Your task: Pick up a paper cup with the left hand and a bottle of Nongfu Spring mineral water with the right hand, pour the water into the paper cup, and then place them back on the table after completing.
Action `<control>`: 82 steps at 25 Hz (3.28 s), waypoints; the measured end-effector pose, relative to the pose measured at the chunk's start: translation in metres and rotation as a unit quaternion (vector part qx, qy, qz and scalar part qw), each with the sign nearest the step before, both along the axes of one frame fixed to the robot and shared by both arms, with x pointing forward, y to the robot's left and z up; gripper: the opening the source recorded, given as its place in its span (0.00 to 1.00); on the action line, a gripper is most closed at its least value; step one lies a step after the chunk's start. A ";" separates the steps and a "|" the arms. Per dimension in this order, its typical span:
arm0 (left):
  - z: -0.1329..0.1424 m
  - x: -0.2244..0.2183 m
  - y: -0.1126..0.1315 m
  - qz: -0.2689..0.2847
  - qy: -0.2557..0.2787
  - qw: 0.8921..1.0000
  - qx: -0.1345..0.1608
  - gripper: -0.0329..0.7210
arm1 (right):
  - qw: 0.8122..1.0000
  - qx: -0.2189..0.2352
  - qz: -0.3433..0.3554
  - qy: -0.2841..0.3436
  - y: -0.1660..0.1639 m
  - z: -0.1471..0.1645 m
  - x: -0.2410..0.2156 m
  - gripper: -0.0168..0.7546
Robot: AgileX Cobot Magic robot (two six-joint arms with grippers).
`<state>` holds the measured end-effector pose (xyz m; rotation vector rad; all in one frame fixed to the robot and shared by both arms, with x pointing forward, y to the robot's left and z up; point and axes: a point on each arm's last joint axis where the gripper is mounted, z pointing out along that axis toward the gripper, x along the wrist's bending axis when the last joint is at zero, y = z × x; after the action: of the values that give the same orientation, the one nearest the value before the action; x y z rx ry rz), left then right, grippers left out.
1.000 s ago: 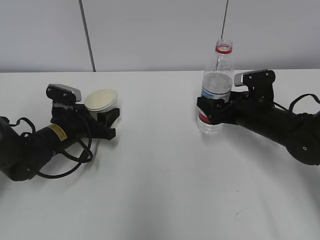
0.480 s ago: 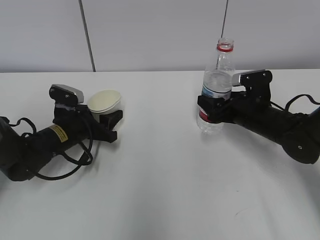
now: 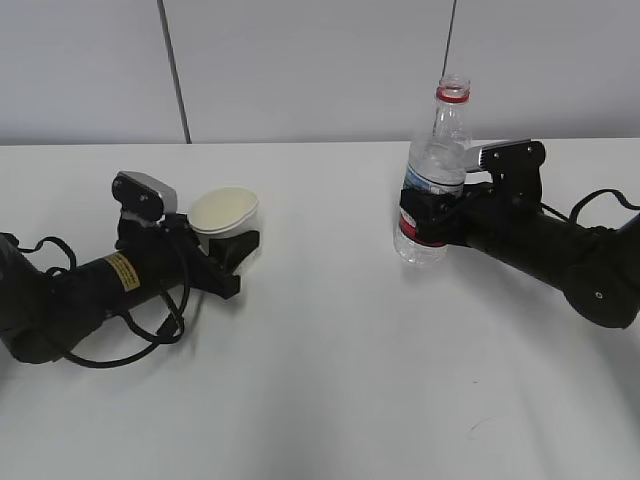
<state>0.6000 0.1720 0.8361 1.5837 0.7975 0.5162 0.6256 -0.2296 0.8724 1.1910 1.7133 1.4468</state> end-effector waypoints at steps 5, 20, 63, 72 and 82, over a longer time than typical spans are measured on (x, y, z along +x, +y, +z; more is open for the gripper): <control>-0.001 -0.005 -0.005 -0.036 0.011 0.999 -0.006 0.56 | 0.999 -0.028 0.017 -0.012 0.002 0.000 -0.001 0.55; 0.014 -0.026 -0.052 -0.126 0.006 0.992 -0.004 0.56 | 0.995 -0.091 0.026 -0.009 0.000 0.013 0.000 0.55; 0.022 -0.027 -0.074 -0.169 0.008 0.985 -0.021 0.56 | 0.859 -0.462 0.128 -0.179 0.010 0.057 0.013 0.54; 0.022 -0.028 -0.075 -0.174 0.008 0.985 -0.020 0.56 | 0.830 -0.504 0.134 -0.198 0.009 0.058 0.014 0.54; 0.022 -0.031 -0.078 -0.178 0.008 0.984 -0.021 0.56 | 0.797 -0.547 0.124 -0.224 0.007 0.061 0.017 0.54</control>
<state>0.5695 0.0935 0.8584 1.6472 0.5166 0.2259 0.6421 -0.2226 0.9334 -0.0170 1.8866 0.5142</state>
